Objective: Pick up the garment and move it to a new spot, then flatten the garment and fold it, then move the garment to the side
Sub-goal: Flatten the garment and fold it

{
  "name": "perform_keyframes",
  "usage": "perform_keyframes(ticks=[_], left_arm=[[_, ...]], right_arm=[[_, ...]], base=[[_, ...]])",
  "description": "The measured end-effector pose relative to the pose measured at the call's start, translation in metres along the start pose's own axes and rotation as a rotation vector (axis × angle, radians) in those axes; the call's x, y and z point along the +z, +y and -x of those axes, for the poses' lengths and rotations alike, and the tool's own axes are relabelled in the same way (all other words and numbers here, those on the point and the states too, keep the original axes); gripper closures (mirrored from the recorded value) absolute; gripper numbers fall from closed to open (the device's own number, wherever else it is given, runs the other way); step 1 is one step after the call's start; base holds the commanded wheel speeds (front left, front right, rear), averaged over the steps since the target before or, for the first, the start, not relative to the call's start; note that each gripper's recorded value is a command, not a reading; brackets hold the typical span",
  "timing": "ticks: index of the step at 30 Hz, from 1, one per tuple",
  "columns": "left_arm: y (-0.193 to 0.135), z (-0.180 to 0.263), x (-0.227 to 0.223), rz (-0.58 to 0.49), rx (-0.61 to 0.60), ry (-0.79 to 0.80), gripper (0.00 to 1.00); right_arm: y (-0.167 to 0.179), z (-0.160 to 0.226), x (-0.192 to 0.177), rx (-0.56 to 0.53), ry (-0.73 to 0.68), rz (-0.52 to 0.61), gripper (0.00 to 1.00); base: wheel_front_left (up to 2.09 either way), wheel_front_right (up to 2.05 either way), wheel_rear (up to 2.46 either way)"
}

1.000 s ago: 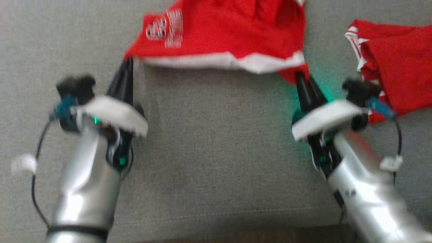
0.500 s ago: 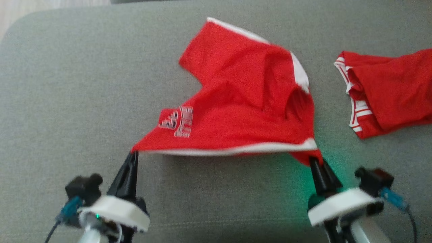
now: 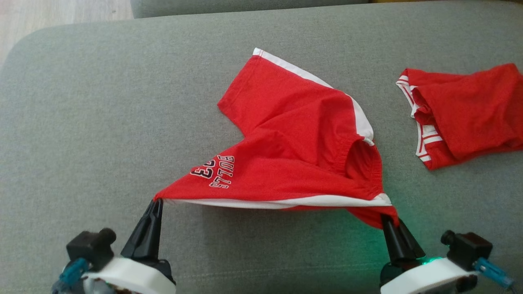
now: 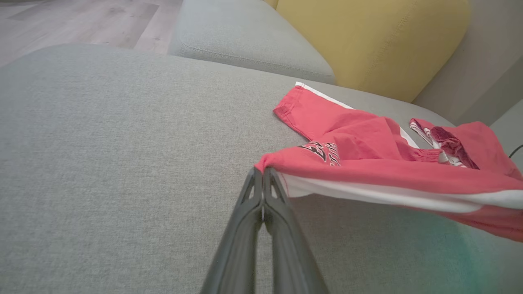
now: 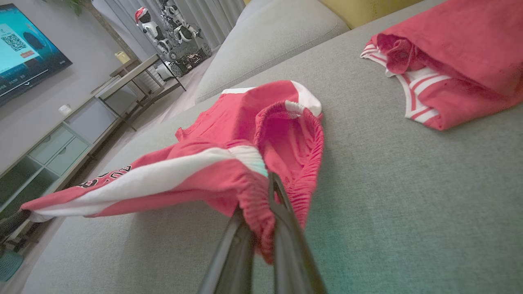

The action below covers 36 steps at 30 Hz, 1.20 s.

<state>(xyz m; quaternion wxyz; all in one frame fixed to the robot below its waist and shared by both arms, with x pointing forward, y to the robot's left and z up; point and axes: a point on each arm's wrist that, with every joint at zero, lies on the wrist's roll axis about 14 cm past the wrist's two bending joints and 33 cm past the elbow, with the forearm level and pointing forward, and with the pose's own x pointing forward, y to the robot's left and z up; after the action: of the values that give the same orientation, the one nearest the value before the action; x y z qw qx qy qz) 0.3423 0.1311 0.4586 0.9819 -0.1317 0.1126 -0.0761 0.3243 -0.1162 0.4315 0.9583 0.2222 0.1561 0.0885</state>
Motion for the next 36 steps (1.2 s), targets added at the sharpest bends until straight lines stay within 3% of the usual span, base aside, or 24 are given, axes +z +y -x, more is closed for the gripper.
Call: perform_keyframes(ticks=[5,11,17,26,33,34,35,36], left_arm=[[-0.006,-0.018,0.009,-0.038,-0.070,0.000,1.00],[-0.025,-0.078,0.039,-0.077,-0.190,-0.039,1.00],[-0.044,-0.140,0.038,-0.118,-0.287,0.028,1.00],[-0.064,-0.227,0.030,-0.124,-0.333,0.075,1.00],[-0.078,-0.266,0.014,-0.101,-0.344,0.092,1.00],[-0.079,-0.271,0.008,-0.094,-0.342,0.104,1.00],[-0.080,-0.275,0.004,-0.085,-0.340,0.110,1.00],[-0.080,-0.278,0.000,-0.079,-0.338,0.116,1.00]], right_arm=[[-0.006,-0.008,0.006,-0.015,0.000,-0.003,1.00],[-0.011,-0.036,0.028,-0.013,-0.029,0.000,1.00],[-0.023,-0.069,0.039,-0.025,-0.037,-0.013,1.00],[-0.047,-0.106,0.040,-0.067,-0.015,-0.029,1.00],[-0.060,-0.116,0.033,-0.090,-0.005,-0.071,1.00],[-0.061,-0.118,0.033,-0.091,-0.005,-0.074,0.95],[-0.062,-0.120,0.032,-0.091,-0.005,-0.078,0.75],[-0.063,-0.122,0.032,-0.093,-0.003,-0.079,0.74]], base=[[0.00,0.00,0.00],[0.00,0.00,0.00],[0.00,0.00,0.00],[0.00,0.00,0.00],[0.00,0.00,0.00],[0.00,0.00,0.00],[0.00,0.00,0.00],[0.00,0.00,0.00]])
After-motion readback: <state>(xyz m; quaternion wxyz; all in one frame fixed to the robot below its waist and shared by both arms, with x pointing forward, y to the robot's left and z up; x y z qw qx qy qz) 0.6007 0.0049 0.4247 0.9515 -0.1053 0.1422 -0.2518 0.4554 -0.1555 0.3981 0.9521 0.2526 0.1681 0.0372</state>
